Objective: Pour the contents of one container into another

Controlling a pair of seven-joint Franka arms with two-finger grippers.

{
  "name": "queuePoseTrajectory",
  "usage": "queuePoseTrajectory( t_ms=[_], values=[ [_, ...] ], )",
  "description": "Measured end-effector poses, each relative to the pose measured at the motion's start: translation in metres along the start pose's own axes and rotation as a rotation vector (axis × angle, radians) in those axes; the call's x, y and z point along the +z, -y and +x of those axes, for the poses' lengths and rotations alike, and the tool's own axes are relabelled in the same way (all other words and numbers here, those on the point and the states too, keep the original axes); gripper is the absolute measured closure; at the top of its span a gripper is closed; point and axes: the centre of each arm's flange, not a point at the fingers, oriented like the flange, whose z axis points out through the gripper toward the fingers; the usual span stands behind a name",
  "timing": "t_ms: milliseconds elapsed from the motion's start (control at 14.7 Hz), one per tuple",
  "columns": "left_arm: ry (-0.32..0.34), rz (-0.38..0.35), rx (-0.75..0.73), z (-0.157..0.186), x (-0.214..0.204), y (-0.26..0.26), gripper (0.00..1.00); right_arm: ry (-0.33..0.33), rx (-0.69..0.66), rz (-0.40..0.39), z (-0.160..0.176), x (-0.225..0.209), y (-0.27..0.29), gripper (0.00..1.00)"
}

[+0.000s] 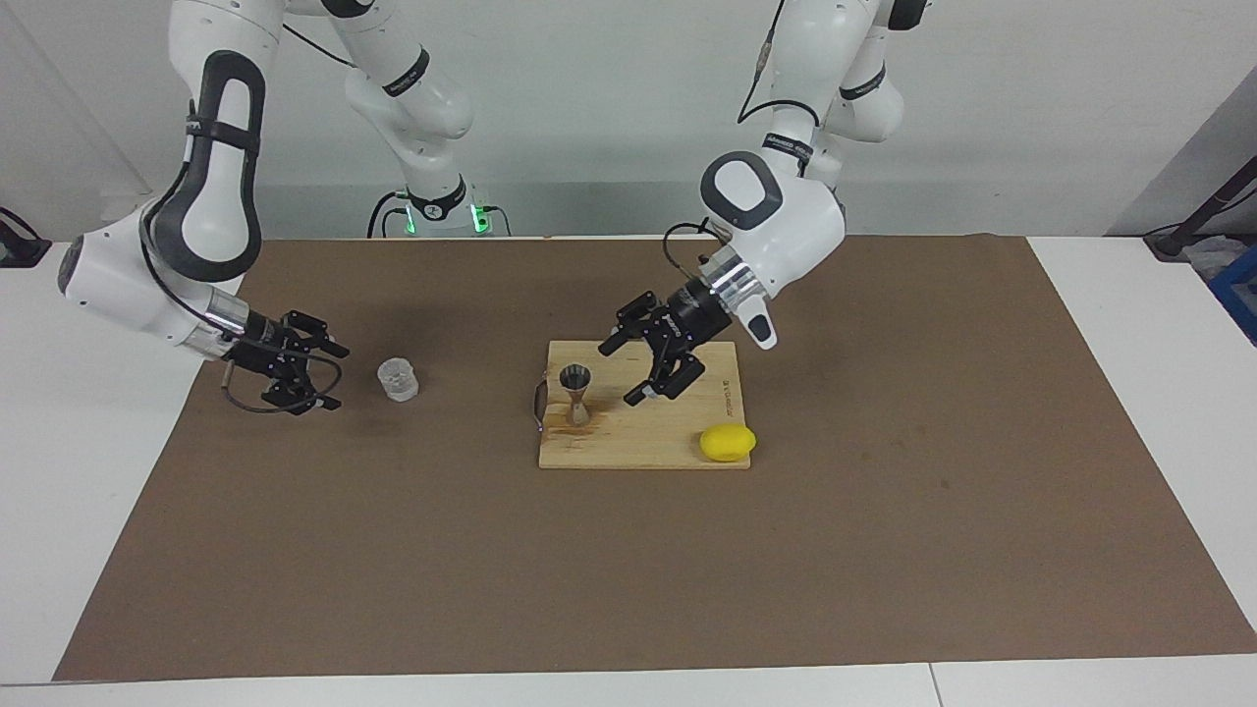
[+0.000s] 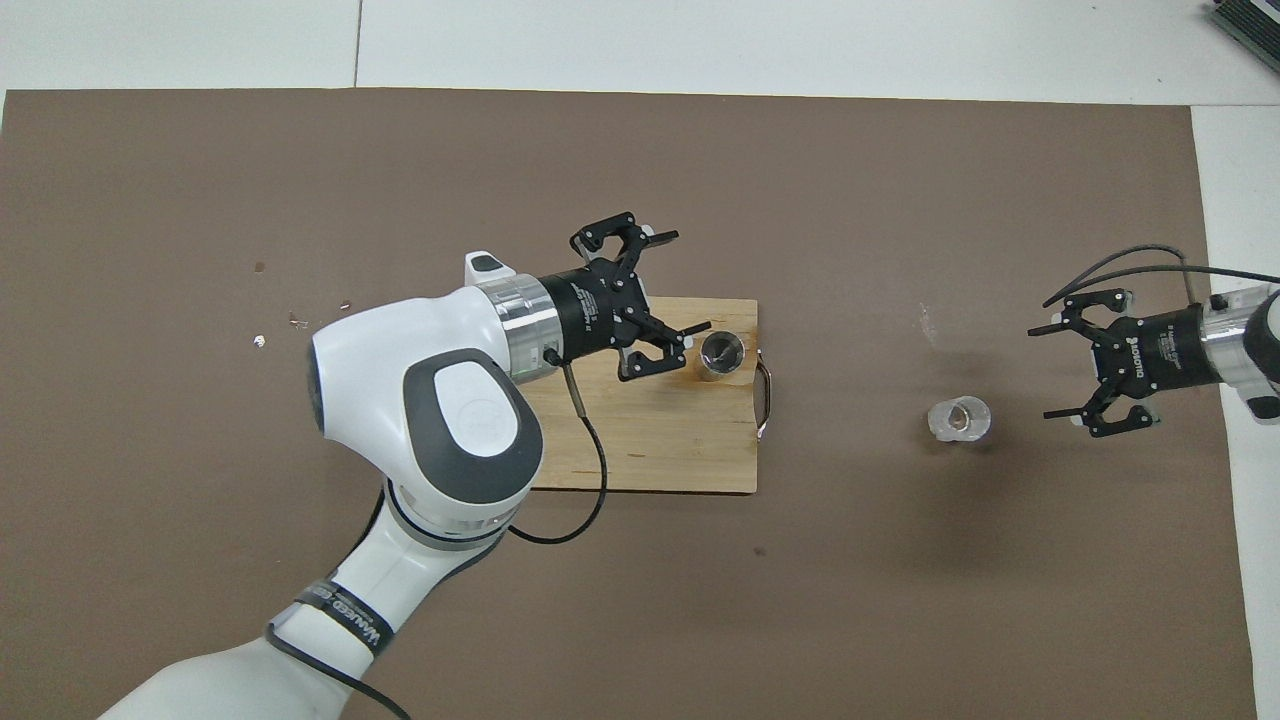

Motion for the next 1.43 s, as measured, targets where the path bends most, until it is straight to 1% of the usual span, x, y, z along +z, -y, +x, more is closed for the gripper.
queuePoseTrajectory(
  t_ms=[272,409,477,545,817,885,954,1022,1090,1226,1294,1430],
  values=[
    [-0.103,-0.093,0.146,0.011,-0.066,-0.056,0.0,0.088,-0.013,-0.006,0.043,0.035,-0.008,0.0],
    [-0.163,-0.123,0.199,0.022,-0.097,-0.075,0.0,0.125,-0.01,-0.006,0.056,0.049,-0.01,0.0],
    [-0.206,-0.12,0.238,0.029,-0.112,-0.081,0.0,0.14,-0.006,-0.006,0.056,0.055,-0.01,0.0],
    [-0.27,-0.091,0.305,0.037,-0.125,-0.085,0.0,0.155,-0.001,-0.009,0.053,0.061,-0.012,0.0],
    [-0.567,0.125,0.605,0.056,-0.157,-0.088,0.0,0.182,-0.007,-0.021,0.052,0.083,-0.026,0.0],
    [-0.636,0.191,0.671,0.06,-0.161,-0.085,0.0,0.187,-0.005,-0.024,0.051,0.086,-0.028,0.0],
    [-0.69,0.257,0.733,0.064,-0.163,-0.083,0.0,0.194,-0.004,-0.024,0.049,0.088,-0.03,0.0],
    [-0.721,0.321,0.792,0.066,-0.165,-0.08,0.0,0.2,-0.005,-0.022,0.046,0.089,-0.03,0.0],
    [-0.733,0.384,0.848,0.069,-0.168,-0.077,0.0,0.203,-0.007,-0.023,0.043,0.091,-0.029,0.01],
    [-0.728,0.501,0.973,0.076,-0.177,-0.076,0.0,0.202,-0.012,-0.024,0.04,0.091,-0.029,0.03],
    [-0.72,0.557,1.048,0.08,-0.184,-0.077,0.0,0.202,-0.016,-0.024,0.039,0.091,-0.029,0.08],
    [-0.691,0.678,1.214,0.089,-0.199,-0.08,0.0,0.203,-0.03,-0.024,0.038,0.092,-0.029,0.3]
  ],
)
